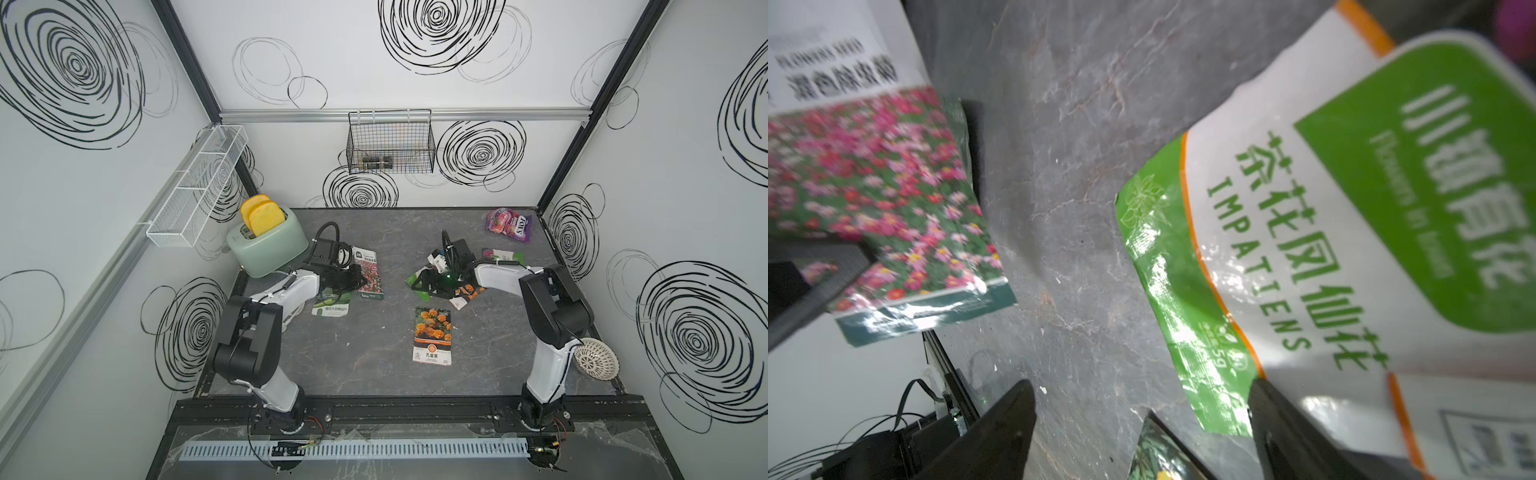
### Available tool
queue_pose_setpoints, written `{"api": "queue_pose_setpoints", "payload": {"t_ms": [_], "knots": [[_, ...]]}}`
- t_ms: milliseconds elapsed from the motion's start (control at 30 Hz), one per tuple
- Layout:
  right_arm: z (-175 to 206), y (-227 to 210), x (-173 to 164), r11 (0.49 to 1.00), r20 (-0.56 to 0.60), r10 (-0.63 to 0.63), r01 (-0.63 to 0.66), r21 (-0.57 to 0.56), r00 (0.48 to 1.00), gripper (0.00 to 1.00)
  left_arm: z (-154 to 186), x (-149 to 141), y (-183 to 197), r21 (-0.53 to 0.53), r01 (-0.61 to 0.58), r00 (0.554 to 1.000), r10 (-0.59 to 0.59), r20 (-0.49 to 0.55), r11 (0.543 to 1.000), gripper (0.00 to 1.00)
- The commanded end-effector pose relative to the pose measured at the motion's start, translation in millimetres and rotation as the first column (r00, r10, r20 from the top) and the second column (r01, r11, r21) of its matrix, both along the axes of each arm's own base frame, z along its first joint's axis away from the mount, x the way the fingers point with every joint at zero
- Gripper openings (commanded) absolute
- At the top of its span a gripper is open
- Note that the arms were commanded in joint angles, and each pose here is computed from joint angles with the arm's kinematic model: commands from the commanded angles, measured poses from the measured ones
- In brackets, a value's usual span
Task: Arrange the seed packets in a row
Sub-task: Move the seed packets from the center of the board.
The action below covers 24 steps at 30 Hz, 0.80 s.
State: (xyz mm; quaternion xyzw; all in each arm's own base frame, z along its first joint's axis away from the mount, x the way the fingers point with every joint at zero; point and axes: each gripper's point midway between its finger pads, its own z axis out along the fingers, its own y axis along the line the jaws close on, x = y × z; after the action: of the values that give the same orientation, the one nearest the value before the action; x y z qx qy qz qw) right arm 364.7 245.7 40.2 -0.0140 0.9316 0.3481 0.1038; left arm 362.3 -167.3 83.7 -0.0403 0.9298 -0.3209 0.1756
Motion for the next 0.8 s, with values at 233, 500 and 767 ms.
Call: {"api": "queue_pose_setpoints", "payload": {"t_ms": [233, 500, 767], "knots": [[15.6, -53.3, 12.3, 0.994, 0.031, -0.100, 0.101, -0.045, 0.994, 0.82, -36.1, -3.6, -17.1, 0.116, 0.113, 0.992, -0.106, -0.062, 0.987, 0.00], [59.5, -39.4, 12.0, 0.998, 0.111, -0.068, 0.069, -0.002, 0.991, 0.83, -67.6, -13.1, -7.8, 0.250, 0.161, 0.982, -0.130, -0.134, 0.955, 0.19], [74.1, -29.5, 8.2, 0.999, 0.144, -0.040, 0.040, 0.008, 0.989, 0.83, -67.2, -11.1, 1.2, 0.357, 0.159, 0.983, -0.115, -0.141, 0.920, 0.53]]}}
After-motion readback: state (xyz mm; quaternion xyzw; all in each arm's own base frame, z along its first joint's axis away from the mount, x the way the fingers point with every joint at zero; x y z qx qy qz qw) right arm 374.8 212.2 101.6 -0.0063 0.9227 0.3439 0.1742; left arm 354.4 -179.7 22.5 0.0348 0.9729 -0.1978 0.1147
